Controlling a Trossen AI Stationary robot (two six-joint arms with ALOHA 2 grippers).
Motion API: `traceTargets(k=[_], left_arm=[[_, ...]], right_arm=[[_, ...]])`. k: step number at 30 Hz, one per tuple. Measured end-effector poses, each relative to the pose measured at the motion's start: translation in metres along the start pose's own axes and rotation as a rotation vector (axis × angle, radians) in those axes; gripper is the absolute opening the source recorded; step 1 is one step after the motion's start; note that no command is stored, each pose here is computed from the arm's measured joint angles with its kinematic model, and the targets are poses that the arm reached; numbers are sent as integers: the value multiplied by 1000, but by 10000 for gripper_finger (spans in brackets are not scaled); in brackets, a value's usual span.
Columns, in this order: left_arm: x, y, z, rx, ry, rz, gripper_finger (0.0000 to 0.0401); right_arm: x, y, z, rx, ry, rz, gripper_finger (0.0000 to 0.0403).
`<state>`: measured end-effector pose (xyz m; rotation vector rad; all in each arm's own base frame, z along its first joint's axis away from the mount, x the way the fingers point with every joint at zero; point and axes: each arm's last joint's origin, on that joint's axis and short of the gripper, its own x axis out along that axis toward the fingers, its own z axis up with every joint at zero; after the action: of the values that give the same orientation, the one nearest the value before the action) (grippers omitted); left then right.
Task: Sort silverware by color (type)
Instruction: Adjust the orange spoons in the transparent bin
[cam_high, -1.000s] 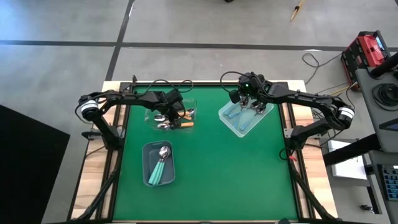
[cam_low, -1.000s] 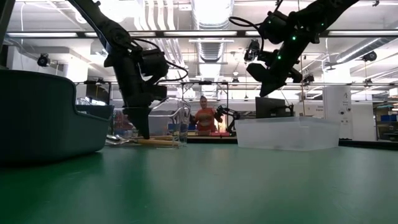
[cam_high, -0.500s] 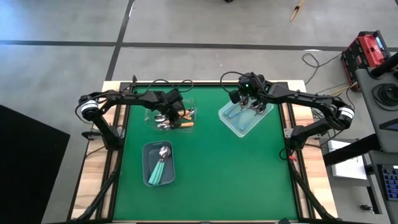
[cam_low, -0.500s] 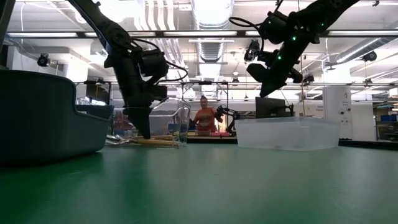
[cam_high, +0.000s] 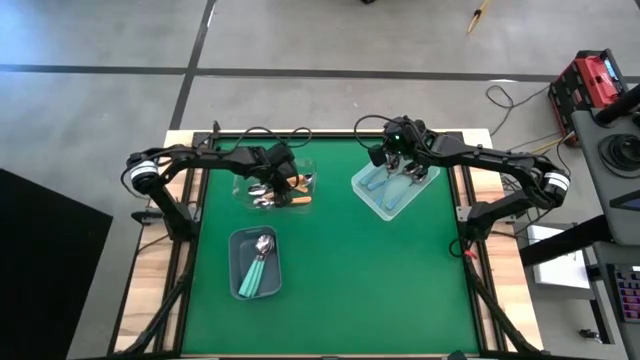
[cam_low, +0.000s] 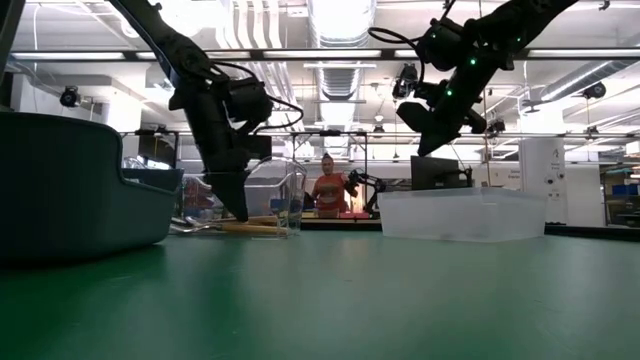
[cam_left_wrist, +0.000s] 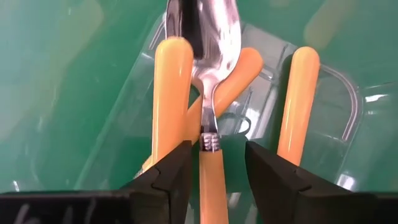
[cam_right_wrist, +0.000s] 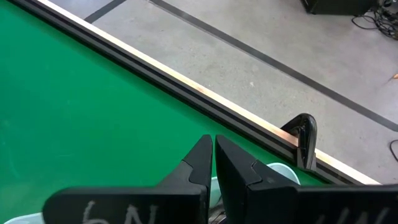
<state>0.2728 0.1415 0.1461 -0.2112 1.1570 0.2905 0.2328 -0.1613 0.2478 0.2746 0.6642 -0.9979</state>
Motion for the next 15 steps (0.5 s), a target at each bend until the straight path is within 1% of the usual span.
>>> traceTargets(k=[8, 11, 15], left_arm=[[0, 0, 3, 160, -24, 1, 131], [-1, 0, 4, 190, -35, -2, 131], [-1, 0, 4, 191, -43, -2, 130]], right_arm=[[0, 0, 0, -1, 0, 0, 13], [0, 0, 0, -1, 0, 0, 13], [0, 0, 0, -3, 0, 0, 13]])
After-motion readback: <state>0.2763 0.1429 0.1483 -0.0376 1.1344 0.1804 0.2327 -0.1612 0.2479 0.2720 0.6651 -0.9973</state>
